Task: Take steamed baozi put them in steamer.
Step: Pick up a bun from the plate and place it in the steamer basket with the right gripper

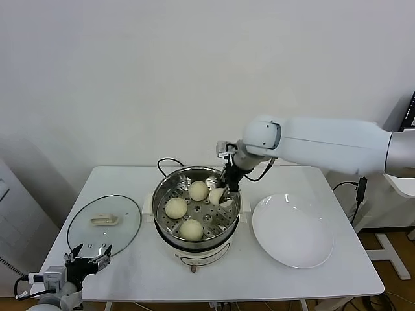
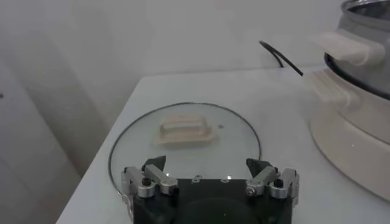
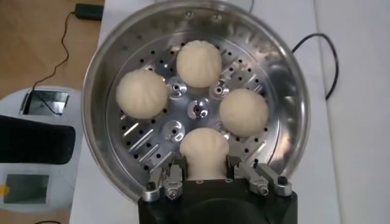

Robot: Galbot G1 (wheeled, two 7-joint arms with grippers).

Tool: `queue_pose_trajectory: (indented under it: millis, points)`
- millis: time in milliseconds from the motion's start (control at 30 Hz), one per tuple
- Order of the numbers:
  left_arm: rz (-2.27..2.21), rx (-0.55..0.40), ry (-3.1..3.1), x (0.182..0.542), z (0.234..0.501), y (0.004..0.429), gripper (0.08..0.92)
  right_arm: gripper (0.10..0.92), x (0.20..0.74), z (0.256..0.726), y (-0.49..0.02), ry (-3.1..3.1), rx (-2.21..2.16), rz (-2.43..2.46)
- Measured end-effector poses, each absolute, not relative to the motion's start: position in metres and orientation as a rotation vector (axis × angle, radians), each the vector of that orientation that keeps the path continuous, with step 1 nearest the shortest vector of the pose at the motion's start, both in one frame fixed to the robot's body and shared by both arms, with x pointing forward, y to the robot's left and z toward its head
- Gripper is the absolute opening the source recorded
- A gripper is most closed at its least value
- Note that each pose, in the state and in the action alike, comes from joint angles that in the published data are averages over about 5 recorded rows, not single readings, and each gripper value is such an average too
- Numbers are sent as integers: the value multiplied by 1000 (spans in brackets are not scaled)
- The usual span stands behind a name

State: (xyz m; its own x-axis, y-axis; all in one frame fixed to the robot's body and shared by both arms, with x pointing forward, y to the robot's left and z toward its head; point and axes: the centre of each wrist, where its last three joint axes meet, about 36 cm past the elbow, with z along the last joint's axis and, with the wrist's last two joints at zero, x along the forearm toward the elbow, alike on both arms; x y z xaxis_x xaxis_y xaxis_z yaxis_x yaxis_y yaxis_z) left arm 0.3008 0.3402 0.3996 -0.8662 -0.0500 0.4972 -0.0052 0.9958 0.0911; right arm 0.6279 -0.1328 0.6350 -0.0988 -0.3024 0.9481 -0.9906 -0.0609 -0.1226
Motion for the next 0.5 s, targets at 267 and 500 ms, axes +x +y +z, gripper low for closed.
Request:
queue_pose_trajectory:
  millis: [267,500]
  points:
    - [-114,42,-2615,301,399,340,823,466,622,610,-123,-1472,1418,1203]
    - [-112,44,-2613,301,398,340,823,654,621,600,-119,-1477,1410,1197]
